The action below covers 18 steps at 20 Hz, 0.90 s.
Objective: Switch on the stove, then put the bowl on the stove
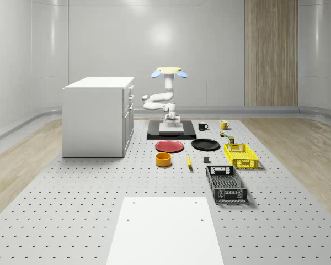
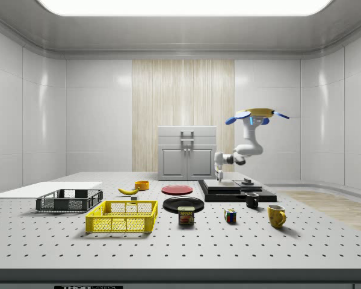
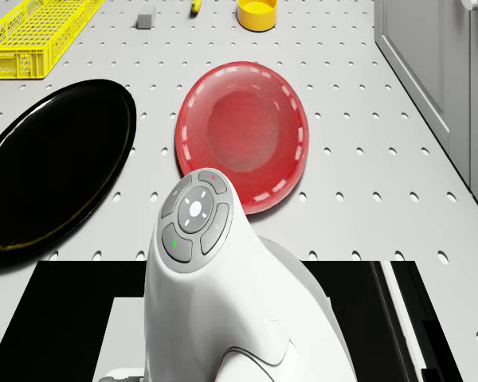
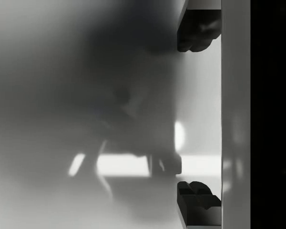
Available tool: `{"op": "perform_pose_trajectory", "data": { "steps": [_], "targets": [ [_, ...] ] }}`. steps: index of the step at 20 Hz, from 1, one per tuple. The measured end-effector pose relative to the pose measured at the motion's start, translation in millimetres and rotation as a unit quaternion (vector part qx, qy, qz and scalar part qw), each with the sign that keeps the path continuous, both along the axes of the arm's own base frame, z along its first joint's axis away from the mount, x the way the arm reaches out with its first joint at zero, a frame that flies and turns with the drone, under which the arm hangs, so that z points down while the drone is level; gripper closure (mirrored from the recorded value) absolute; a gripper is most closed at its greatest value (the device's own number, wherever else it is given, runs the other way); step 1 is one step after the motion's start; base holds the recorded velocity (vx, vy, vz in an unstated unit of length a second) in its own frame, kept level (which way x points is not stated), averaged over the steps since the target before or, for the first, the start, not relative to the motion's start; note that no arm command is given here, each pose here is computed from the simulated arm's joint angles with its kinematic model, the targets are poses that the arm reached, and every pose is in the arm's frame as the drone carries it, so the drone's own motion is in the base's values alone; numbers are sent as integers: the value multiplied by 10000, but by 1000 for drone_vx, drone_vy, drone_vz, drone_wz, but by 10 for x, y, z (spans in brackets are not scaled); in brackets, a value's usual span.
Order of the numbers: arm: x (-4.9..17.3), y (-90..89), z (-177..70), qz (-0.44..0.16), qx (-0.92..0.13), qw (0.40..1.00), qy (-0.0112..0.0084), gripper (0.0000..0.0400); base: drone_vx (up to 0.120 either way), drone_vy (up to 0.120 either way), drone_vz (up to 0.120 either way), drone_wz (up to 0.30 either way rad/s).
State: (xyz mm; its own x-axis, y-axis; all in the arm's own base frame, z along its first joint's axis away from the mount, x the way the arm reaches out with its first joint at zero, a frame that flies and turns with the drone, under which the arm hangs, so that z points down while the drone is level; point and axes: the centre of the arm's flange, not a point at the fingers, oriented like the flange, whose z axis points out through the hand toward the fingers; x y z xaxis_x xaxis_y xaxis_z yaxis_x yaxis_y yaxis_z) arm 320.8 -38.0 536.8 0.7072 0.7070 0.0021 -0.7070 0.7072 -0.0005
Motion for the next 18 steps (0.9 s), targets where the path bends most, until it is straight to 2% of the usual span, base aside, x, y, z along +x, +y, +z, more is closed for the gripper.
{"op": "perform_pose_trajectory", "data": {
  "steps": [18],
  "targets": [
    [0,0,0,0,0,10000,0,0,120,-2,0,0]
  ]
}}
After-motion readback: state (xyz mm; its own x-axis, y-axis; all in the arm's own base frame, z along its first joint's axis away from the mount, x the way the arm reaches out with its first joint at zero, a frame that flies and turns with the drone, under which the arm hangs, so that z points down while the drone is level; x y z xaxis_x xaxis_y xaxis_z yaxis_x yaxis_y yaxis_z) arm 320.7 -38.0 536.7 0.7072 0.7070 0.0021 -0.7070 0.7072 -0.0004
